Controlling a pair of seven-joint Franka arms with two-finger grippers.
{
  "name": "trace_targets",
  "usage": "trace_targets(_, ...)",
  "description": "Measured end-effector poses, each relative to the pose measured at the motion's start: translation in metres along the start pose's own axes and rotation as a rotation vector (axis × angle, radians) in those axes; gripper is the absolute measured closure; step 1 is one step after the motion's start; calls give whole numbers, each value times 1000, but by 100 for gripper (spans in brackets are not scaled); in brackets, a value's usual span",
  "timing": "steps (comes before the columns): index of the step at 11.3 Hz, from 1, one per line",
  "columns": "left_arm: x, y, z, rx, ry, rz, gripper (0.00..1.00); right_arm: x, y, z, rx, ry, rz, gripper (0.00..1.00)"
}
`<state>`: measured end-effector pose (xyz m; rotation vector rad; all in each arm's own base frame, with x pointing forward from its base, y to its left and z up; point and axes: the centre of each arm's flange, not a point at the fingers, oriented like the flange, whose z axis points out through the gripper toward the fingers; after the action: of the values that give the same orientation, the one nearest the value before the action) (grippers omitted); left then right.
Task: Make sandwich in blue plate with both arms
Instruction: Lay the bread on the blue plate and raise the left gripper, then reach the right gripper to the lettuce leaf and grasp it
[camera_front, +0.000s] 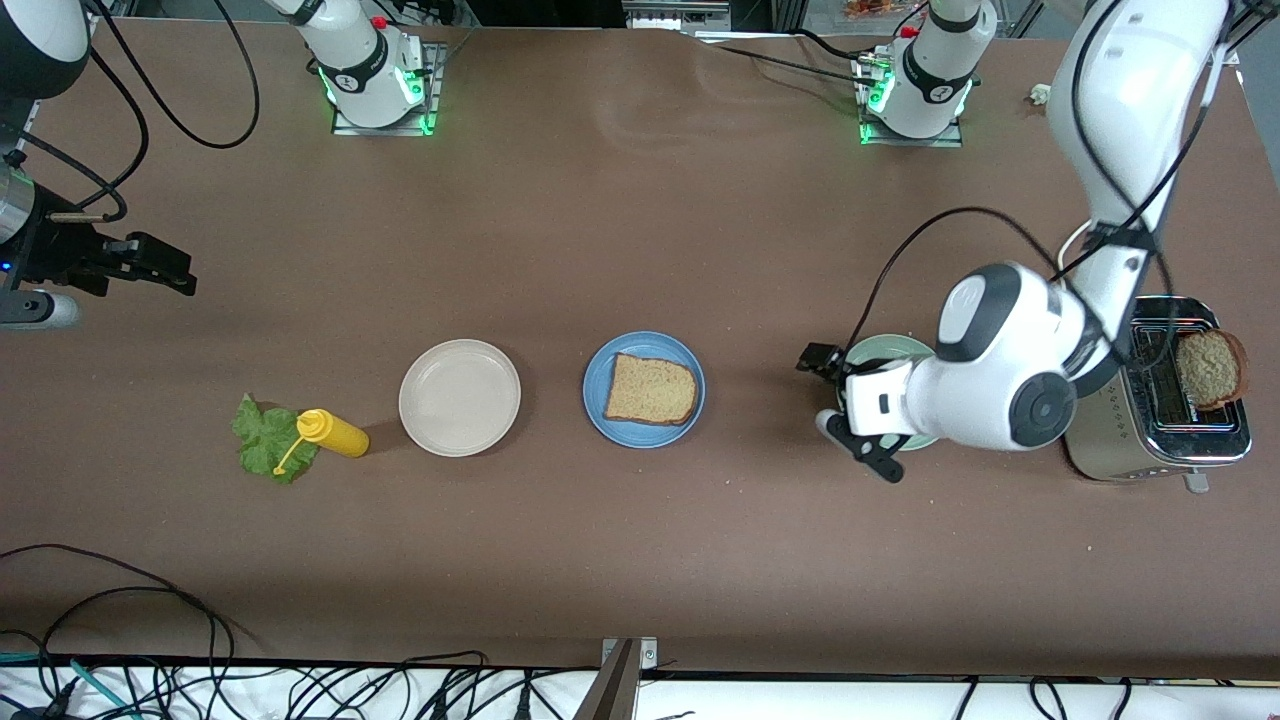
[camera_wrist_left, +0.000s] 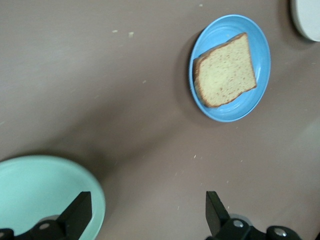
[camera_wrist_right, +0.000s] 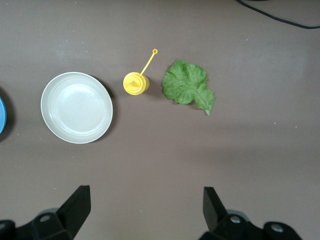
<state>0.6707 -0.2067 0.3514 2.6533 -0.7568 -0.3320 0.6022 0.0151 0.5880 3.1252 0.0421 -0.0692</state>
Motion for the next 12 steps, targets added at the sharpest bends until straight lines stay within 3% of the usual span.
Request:
trace_targets(3,-50,26,-104,210,0,-81,0,0,1,1,0,0,4,0)
trace_targets(5,-99,34,-175,290,29,-167,0,1,5,1,-1,-2,12,0)
trace_targets(8,-146,47,-227,339,70,-280,0,2,14,5,-2,-7,28,0)
trace_targets(12,-165,29,-233,343,97,-402,0,16,10,28,-5,-23,22,0)
